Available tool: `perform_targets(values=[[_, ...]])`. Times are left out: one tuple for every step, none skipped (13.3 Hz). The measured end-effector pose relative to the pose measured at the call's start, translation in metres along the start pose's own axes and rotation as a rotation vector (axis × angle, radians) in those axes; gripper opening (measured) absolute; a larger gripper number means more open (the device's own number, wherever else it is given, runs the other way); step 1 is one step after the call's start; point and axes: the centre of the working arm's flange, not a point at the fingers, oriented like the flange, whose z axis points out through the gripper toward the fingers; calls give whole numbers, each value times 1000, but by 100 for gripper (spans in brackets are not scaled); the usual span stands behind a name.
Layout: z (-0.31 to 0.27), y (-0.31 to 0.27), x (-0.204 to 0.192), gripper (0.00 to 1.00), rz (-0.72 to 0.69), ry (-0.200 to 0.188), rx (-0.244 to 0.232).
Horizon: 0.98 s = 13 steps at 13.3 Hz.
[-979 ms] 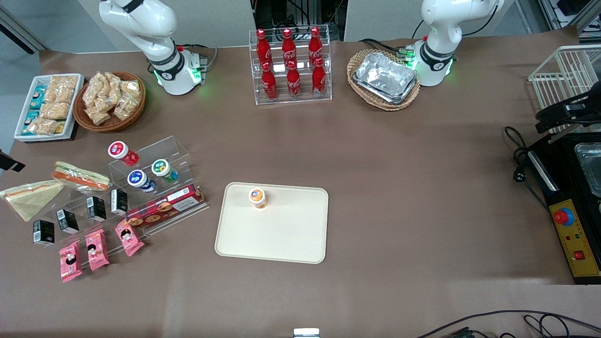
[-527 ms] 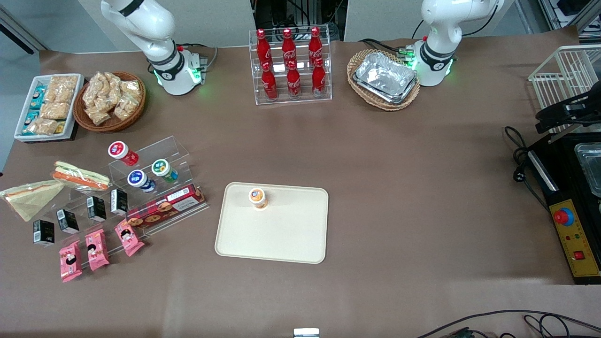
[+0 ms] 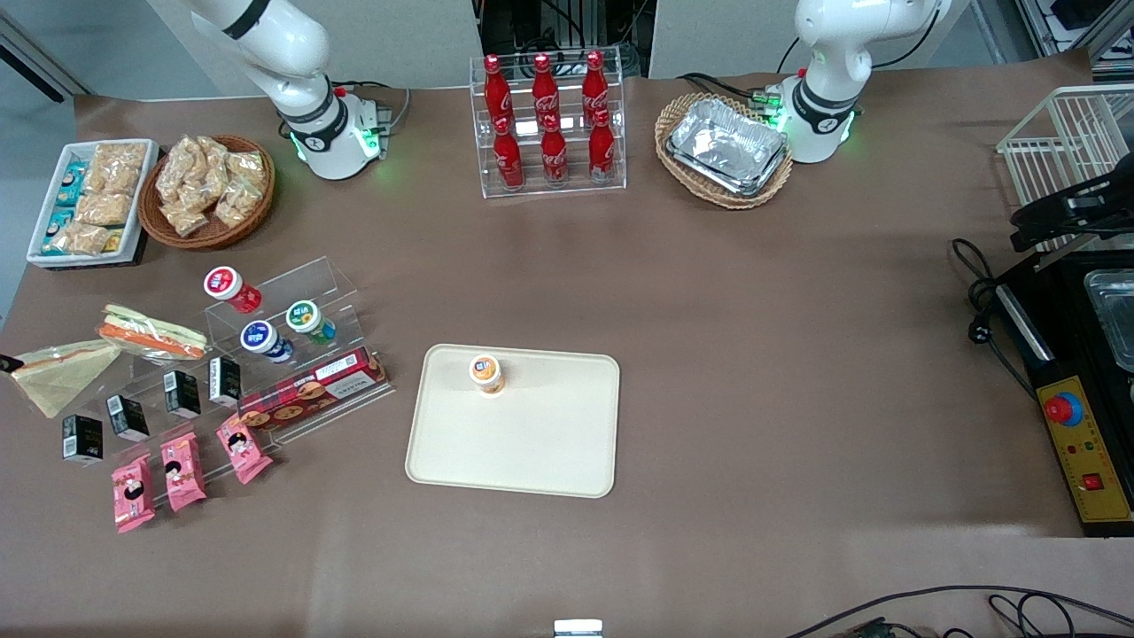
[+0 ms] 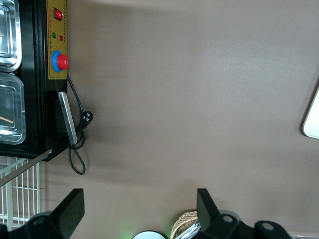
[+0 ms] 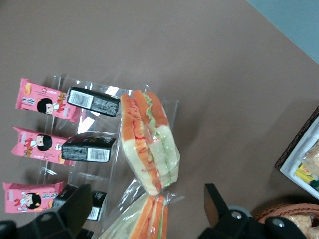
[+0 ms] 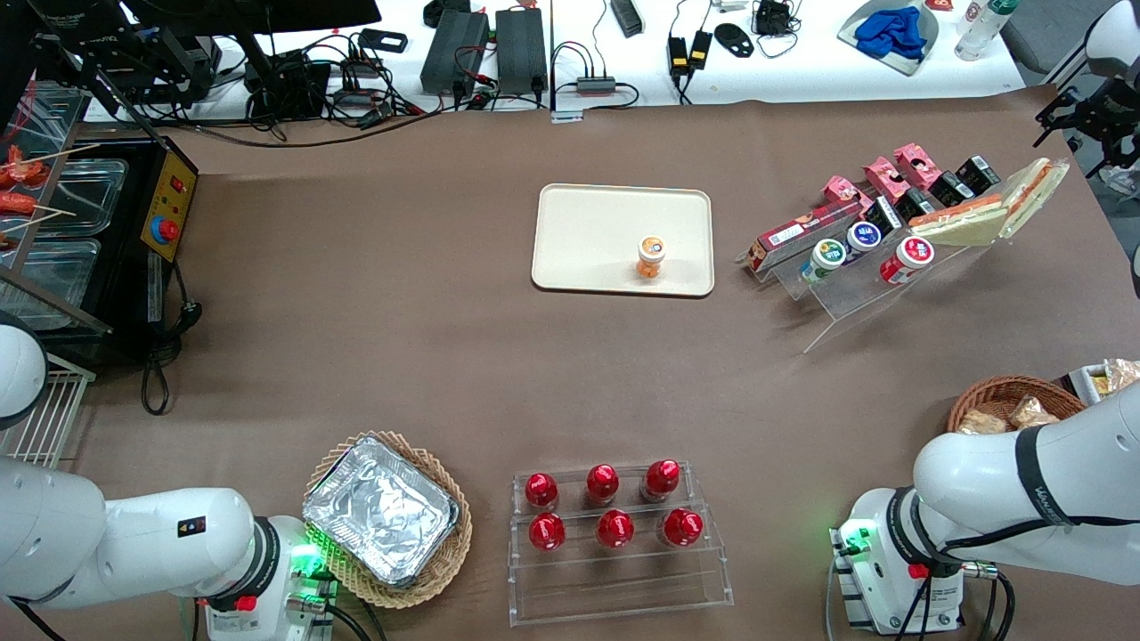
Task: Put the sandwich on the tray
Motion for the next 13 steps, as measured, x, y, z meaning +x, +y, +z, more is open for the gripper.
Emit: perform_targets(values=[[8,-2,1,100,-1,-8,-4],[14,-3,2,100,-3,-10,-4],[21,-4,3,100,-4,-10,-4],[30,-5,3,100,-4,-16,-7],[38,-6,4,100,-4,-24,-11],[46,-7,4,100,-5,-29,-13],[53,-8,5,100,-5,-31,-14],[58,-8,6,100,-6,-32,-15],[64,-8,6,100,-8,-35,-20],[68,-9,6,100,-10,-36,-23],[72,-9,7,100,-11,-33,-23],[75,-9,7,100,-12,-30,-22],[79,-9,7,97,-16,-27,-22]])
